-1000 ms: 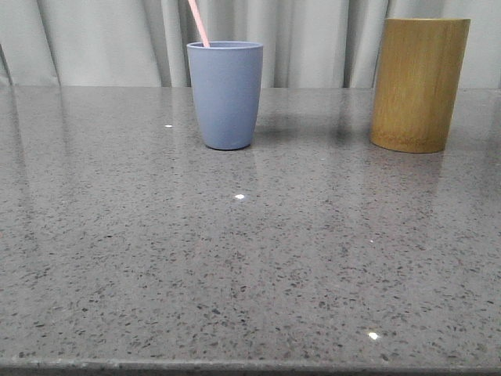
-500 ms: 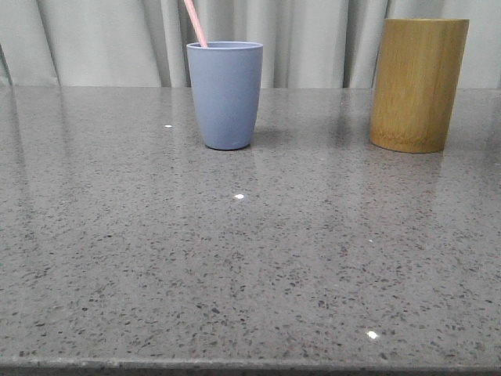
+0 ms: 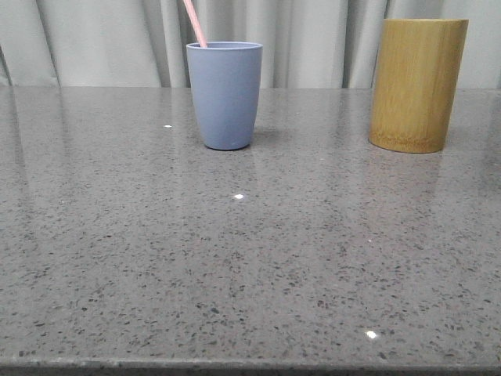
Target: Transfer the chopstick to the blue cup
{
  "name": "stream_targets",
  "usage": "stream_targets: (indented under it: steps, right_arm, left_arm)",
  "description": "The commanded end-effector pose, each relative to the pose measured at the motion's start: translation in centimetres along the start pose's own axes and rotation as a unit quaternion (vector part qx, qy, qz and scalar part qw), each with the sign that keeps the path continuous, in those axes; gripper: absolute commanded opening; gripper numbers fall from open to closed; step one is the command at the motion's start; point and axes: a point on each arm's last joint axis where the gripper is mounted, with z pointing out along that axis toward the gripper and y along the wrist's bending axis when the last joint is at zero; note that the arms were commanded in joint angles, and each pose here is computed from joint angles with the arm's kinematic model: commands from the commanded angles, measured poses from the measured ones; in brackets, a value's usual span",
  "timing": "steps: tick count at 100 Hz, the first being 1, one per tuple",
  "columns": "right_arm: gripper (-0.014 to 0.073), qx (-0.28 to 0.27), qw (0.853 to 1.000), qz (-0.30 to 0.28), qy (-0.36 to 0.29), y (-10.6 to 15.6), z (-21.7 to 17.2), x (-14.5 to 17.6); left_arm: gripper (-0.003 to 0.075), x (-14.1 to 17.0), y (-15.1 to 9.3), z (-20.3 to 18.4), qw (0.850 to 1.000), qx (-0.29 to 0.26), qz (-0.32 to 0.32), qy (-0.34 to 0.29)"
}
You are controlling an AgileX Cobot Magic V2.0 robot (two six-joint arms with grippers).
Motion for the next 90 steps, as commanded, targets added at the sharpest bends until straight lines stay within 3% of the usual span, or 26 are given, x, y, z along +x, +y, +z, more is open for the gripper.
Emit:
stream_targets:
  steps: [1,40,90]
  right_arm:
    - [0.0284,0.035,0.999,0.002,-0.034,0.1,-2.5,-0.1]
    - [0.0284,0.116,0.993,0.025,0.009,1.6,-8.7,5.6]
    - [0.0283,0.148,0.989,0.011,0.009,3.3,-12.8,7.0]
  left_arm:
    - [0.0442,-0.9,-0.1,-0.6,0.999,0.003,-0.009,-0.042]
    - [0.0441,-0.9,-0.2,-0.6,0.999,0.011,-0.014,-0.042]
    - [0.0441,-0.9,-0.3,-0.7,0.999,0.015,-0.016,-0.042]
